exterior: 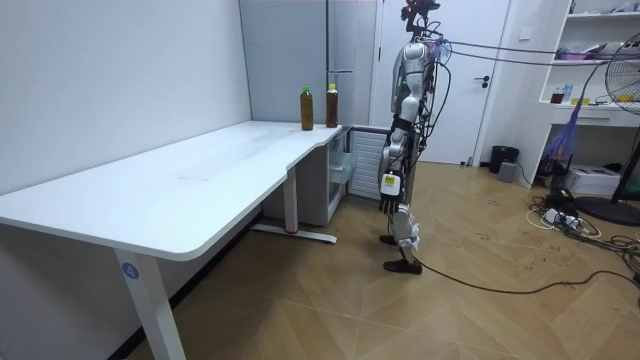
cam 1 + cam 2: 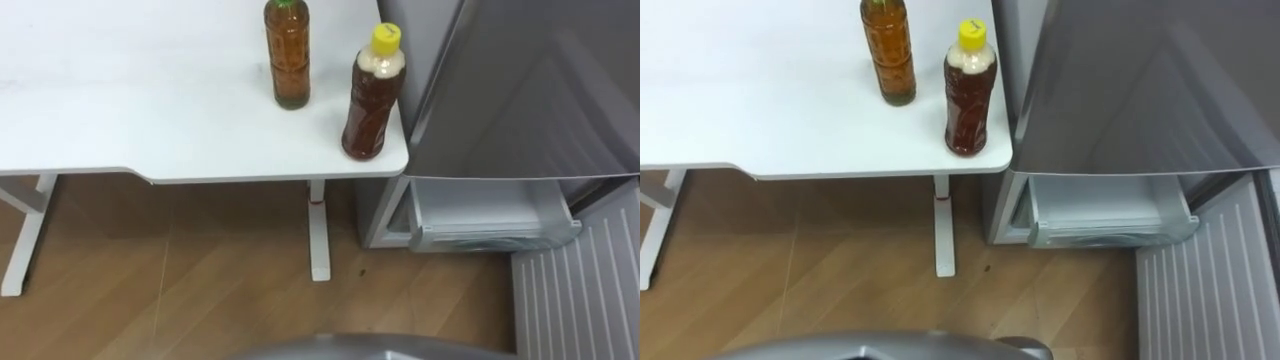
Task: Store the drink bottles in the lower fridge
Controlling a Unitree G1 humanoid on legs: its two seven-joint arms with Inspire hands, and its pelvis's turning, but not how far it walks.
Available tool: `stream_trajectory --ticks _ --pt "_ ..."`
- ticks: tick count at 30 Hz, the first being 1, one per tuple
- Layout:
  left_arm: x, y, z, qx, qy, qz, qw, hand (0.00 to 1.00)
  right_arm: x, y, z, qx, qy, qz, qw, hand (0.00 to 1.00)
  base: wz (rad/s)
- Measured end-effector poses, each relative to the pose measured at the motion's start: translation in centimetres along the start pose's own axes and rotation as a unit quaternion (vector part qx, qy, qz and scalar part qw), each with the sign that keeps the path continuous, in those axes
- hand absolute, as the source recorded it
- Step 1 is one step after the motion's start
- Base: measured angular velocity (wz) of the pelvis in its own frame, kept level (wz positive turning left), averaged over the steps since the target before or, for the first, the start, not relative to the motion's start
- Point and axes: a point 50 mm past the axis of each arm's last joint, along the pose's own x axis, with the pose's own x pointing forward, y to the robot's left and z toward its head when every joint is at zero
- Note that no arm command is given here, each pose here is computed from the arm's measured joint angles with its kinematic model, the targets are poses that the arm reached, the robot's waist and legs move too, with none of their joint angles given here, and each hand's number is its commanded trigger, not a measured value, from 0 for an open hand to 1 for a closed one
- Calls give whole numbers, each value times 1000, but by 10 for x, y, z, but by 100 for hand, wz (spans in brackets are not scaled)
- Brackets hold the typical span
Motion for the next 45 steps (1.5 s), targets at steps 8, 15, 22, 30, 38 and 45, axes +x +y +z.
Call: stream_trajectory --ticks 8,15,22,30,38,45 --pt "0 1 -3 -42 -1 8 999 0 0 -1 1 -1 -5 -6 1000 0 1" --pt "0 5 -6 -118 5 37 992 0 -1 -6 0 1 -3 -7 1000 0 0" --pt "0 9 -15 -289 22 64 955 0 0 -8 -3 20 1 -15 1000 0 3" --pt "-1 19 -16 -452 19 106 886 0 -1 -12 -7 39 -2 -21 999 0 0" --pt "-9 48 2 -636 -31 129 760 0 -1 -15 -13 74 2 -27 997 0 -1" --pt "-19 76 23 -713 -74 157 680 0 0 -17 -14 66 -7 -28 997 0 -2"
